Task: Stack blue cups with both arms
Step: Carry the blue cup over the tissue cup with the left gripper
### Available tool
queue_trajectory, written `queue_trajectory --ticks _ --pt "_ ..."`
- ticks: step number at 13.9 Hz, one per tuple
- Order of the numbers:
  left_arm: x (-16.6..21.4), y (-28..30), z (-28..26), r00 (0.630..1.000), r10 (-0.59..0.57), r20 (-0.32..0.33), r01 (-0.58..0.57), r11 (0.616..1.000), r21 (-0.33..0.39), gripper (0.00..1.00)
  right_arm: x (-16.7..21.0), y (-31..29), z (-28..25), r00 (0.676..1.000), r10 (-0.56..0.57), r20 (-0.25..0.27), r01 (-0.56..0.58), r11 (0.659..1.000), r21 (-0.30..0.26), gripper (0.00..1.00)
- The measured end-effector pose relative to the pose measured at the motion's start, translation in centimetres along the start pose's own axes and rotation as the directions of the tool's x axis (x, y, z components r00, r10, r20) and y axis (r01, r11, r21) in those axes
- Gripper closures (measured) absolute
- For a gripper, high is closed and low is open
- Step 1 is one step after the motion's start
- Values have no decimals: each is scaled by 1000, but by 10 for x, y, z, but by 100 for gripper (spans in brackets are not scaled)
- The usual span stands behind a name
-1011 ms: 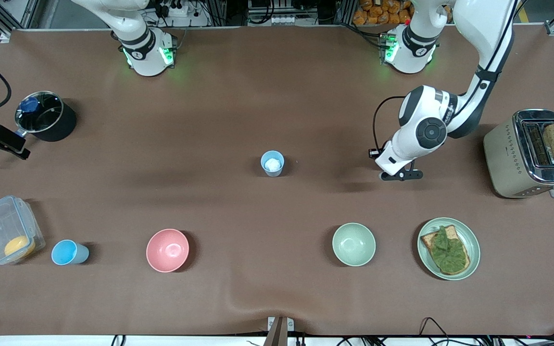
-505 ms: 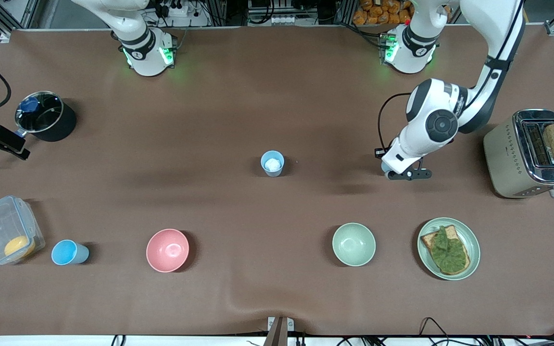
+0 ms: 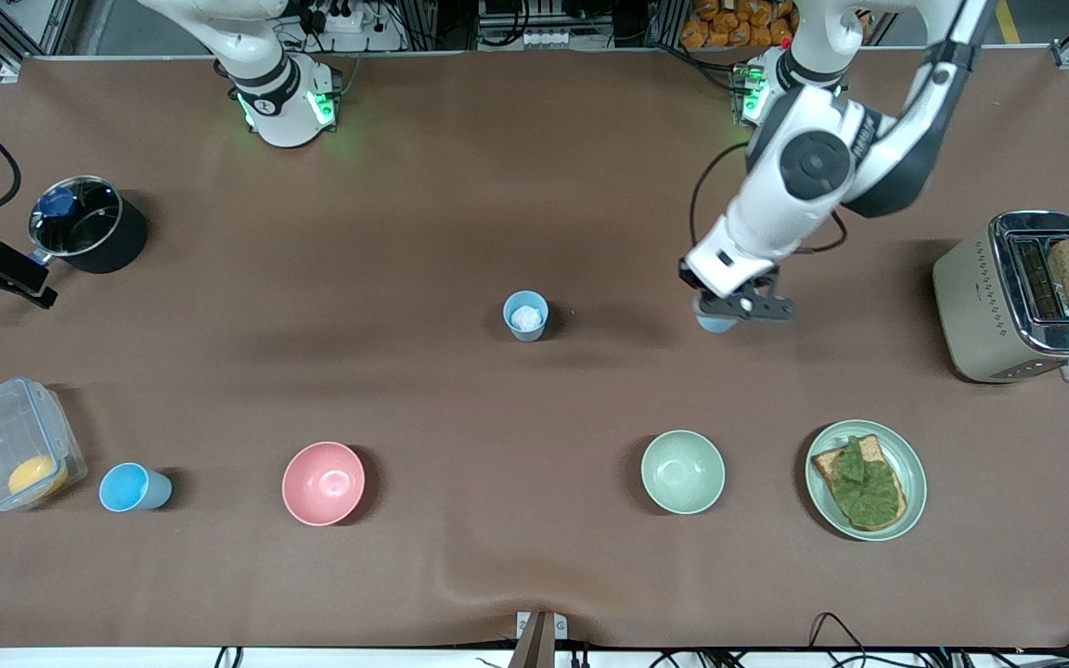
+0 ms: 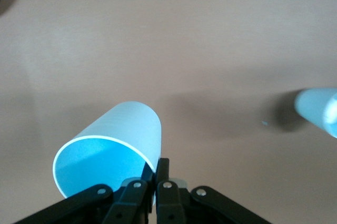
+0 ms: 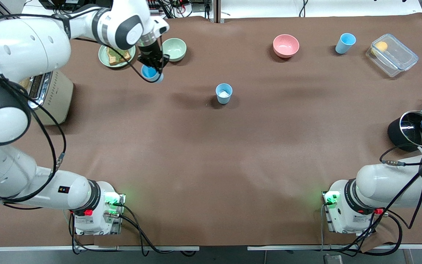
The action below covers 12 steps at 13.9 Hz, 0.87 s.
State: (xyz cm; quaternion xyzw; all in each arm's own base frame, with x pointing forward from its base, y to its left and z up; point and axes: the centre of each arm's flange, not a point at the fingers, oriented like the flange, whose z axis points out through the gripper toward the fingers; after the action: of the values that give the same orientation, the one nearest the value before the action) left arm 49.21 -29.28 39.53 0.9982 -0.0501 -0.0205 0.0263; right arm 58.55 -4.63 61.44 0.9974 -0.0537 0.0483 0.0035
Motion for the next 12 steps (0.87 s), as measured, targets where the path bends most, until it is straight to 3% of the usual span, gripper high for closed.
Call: queue_trajectory --ticks 6,12 --pt "-31 88 -57 998 -55 0 55 998 -23 96 0 0 0 1000 0 0 0 1000 0 0" --pt "-50 168 -40 998 -3 59 8 997 -81 96 0 -1 0 1000 -1 -1 1 1000 0 0"
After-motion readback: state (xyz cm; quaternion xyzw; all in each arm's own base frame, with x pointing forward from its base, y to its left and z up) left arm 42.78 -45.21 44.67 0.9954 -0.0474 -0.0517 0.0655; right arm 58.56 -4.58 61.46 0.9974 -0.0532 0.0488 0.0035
